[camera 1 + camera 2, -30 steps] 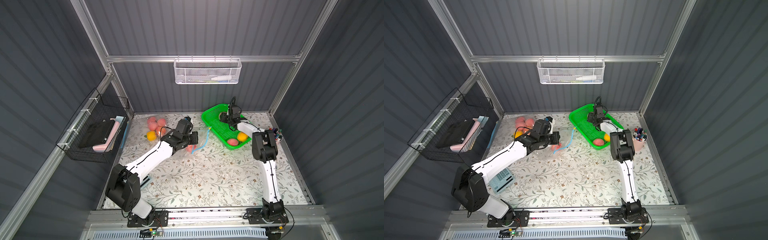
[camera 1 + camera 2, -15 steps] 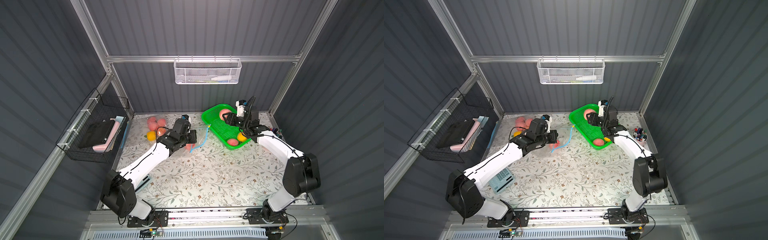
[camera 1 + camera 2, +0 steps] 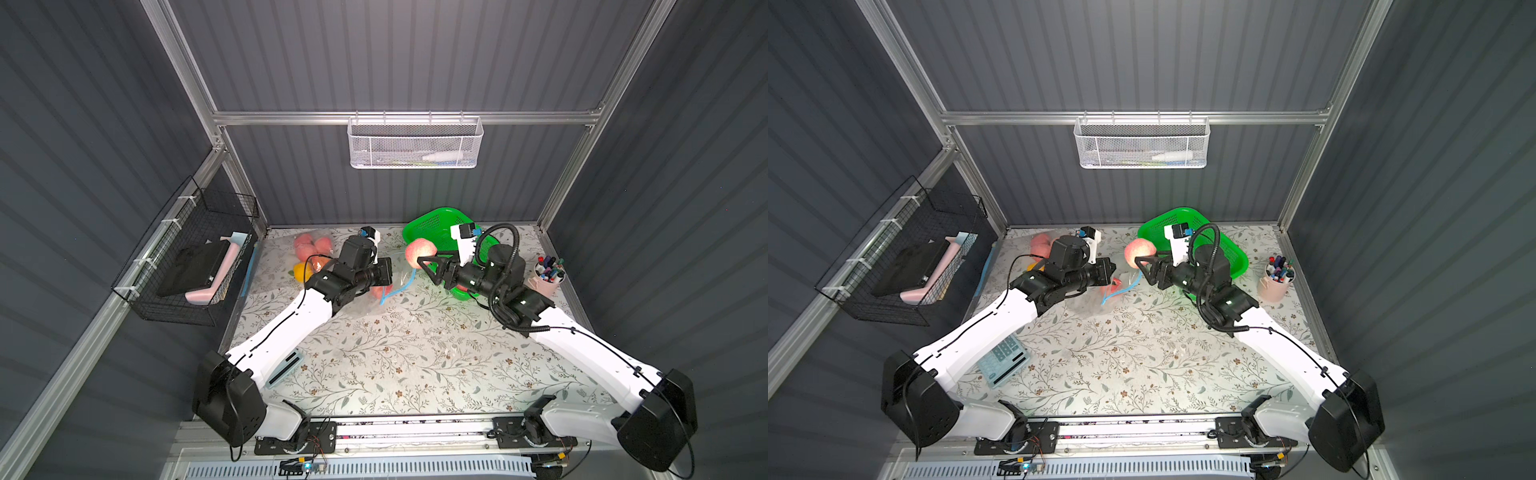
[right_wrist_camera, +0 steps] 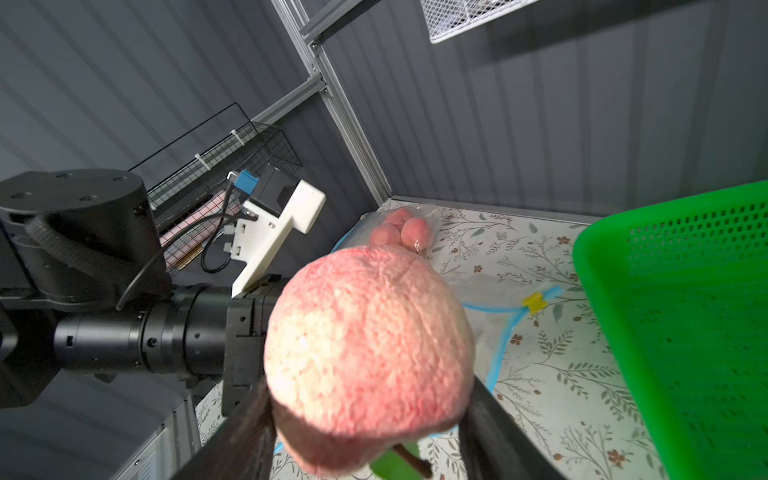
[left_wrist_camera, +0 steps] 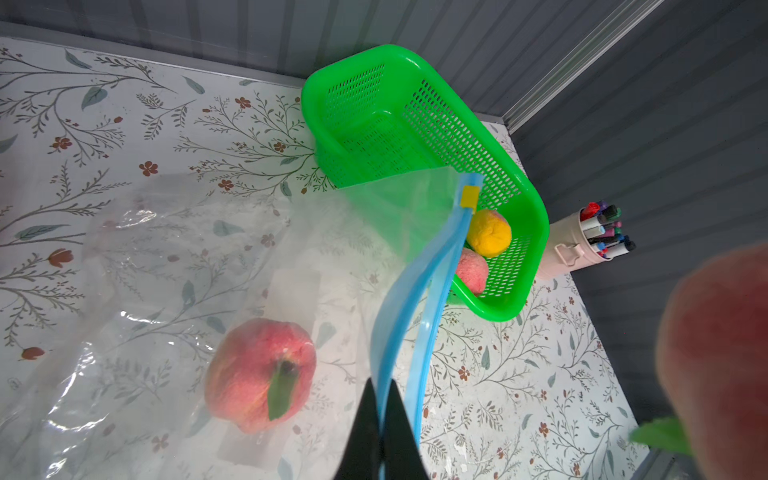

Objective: Place the peach in a zip-top bag and seal the zipper
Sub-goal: Place the peach in the zipper food storage bag.

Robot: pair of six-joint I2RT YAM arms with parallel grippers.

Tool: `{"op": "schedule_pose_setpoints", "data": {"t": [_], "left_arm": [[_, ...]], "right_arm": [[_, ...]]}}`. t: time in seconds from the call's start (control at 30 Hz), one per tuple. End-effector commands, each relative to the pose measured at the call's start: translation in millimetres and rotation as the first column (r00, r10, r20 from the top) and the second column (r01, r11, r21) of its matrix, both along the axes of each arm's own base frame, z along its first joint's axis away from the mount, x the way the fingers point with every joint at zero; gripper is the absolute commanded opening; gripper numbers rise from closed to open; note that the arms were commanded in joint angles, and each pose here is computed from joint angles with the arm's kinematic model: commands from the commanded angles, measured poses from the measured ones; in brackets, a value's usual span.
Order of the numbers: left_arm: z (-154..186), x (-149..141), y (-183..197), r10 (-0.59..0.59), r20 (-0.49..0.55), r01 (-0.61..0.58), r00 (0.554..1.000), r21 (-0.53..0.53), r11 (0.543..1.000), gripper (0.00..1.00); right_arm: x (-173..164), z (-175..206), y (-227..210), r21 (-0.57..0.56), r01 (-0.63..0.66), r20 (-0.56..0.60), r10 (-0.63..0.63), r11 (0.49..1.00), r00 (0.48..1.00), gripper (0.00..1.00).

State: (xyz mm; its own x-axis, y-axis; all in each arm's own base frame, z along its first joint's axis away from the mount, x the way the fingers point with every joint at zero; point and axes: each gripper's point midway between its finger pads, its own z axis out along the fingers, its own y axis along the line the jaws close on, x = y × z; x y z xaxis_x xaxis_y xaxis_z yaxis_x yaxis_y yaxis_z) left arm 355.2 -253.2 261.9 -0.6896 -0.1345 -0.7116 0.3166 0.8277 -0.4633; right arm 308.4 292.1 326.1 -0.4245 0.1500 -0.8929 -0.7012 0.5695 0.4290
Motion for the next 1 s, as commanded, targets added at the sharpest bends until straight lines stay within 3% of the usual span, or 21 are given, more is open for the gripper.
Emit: {"op": "schedule_pose_setpoints", "data": {"t": [0.0,0.23,0.47,0.83,0.97], "left_arm": [[21.0,-7.8,6.7,0.015,0.031,-0.013,0.999,-0.051,0.999,0.00],[32.7,-18.0,6.9,-0.023,0.051,0.026,0.998,-0.058,0.998,0.00],[44.0,-26.9,9.0,-0.074,0.132,0.080,0.988,-0.036,0.996,0.00],[39.1,-30.5,6.2,-0.115,0.163,0.121,0.980,-0.025,0.992,0.00],[31.1,-28.2,10.1,-0.095,0.148,0.096,0.984,-0.002,0.995,0.00]], "right_arm": [[-0.1,-2.7,11.6,-0.004,-0.014,0.014,0.014,1.000,1.000,0.55],[0.3,-15.5,38.3,-0.044,-0.064,0.000,0.064,0.997,0.998,0.55],[22.5,-37.3,42.3,-0.116,0.013,-0.074,-0.022,0.993,0.997,0.56],[38.8,-66.3,51.1,-0.210,0.036,-0.229,-0.085,0.977,0.970,0.59],[40.6,-58.7,52.6,-0.168,0.057,-0.272,-0.102,0.984,0.957,0.72]]}}
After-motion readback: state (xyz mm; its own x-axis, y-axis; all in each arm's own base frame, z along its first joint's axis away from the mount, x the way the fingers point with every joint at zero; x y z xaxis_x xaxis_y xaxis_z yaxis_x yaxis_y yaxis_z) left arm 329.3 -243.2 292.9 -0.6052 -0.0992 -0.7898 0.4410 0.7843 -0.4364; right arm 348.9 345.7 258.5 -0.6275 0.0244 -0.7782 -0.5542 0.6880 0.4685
